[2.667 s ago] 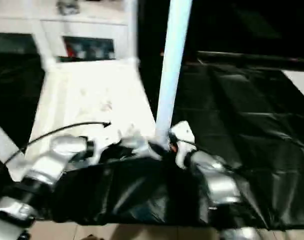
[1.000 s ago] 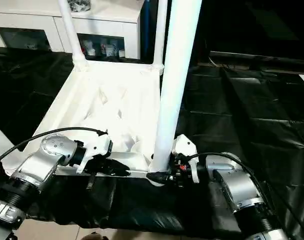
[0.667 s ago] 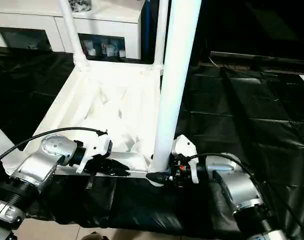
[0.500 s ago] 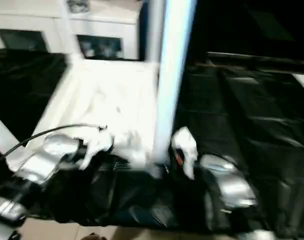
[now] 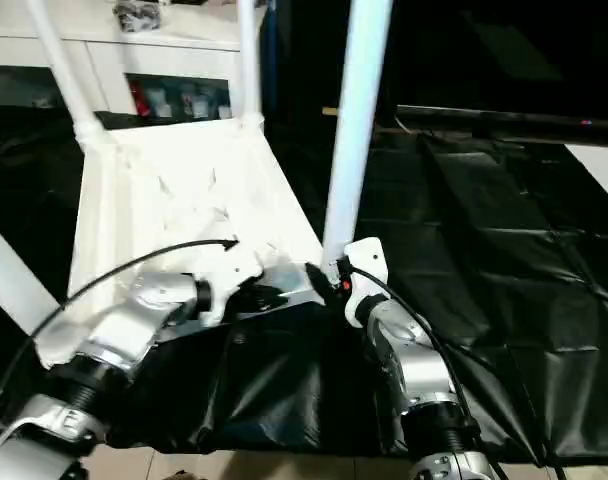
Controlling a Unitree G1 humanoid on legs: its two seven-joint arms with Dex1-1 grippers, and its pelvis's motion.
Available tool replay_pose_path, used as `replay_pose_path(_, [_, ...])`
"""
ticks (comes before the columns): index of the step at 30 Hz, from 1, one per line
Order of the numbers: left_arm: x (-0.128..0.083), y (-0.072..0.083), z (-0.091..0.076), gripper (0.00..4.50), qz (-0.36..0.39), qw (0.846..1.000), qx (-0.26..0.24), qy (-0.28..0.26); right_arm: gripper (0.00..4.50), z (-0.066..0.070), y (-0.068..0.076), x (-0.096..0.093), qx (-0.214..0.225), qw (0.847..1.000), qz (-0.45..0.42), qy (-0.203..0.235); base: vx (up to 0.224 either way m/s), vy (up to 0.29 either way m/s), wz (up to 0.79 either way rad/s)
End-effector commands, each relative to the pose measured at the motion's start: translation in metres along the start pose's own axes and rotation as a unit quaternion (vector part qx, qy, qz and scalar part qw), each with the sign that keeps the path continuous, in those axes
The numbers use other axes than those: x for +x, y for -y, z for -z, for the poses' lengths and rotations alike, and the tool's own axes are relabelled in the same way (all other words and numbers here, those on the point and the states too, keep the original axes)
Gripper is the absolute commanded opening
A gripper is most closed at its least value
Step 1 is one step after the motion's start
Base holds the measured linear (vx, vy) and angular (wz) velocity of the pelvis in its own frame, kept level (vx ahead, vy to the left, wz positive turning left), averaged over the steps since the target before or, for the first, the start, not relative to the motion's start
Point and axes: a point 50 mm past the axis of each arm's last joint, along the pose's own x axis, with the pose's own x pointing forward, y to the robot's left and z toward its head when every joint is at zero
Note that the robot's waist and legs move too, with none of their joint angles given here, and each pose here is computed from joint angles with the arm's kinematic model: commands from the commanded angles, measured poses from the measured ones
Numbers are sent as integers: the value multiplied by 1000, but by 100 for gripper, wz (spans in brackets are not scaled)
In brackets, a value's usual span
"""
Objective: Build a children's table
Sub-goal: Rotate leg to tighten
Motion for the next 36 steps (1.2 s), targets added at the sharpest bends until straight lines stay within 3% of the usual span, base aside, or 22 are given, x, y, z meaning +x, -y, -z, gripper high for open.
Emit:
replay_pose_path(1, [19, 19, -31, 0, 48, 996, 39, 58, 361, 6, -46, 13, 7, 994, -111, -21, 0, 0, 0])
replay_pose_path(3, [11, 19, -28, 0, 71, 994, 54, 61, 384, 4, -40, 8, -10, 991, -131, -18, 0, 0, 0])
replay_pose_path(8, [-8, 17, -17, 0, 127, 988, 76, 51, 384, -2, -27, -10, -66, 972, -228, -9, 0, 0, 0])
replay_pose_path(11, [-12, 17, -15, 0, 137, 986, 80, 48, 384, -3, -26, -14, -72, 965, -251, -7, 0, 0, 0])
replay_pose_path(12, [-17, 15, -13, 0, 147, 985, 83, 45, 384, -3, -24, -23, -82, 953, -292, -15, 0, 0, 0])
replay_pose_path(13, [-18, 15, -13, 0, 149, 984, 83, 45, 384, -3, -23, -25, -84, 950, -300, -17, 0, 0, 0])
replay_pose_path(14, [-25, 12, -10, 0, 163, 982, 89, 42, 384, -2, -18, -36, -95, 932, -349, -36, 0, 0, 0])
replay_pose_path(18, [-29, 10, -9, 0, 174, 980, 88, 40, 384, 0, -14, -45, -101, 917, -383, -54, 0, 0, 0])
replay_pose_path(19, [-33, 8, -8, 0, 184, 978, 91, 37, 384, 2, -13, -51, -108, 903, -410, -66, 0, 0, 0])
replay_pose_path(22, [-36, 5, -7, 0, 194, 976, 95, 31, 384, 2, -12, -55, -106, 892, -433, -76, 0, 0, 0])
replay_pose_path(28, [-42, -2, -4, 0, 203, 974, 100, 16, 343, 0, -15, -59, -92, 879, -460, -83, 0, 0, 0])
replay_pose_path(36, [-44, -3, -2, 0, 213, 972, 100, 12, 277, 4, -17, -62, -85, 874, -469, -92, 0, 0, 0])
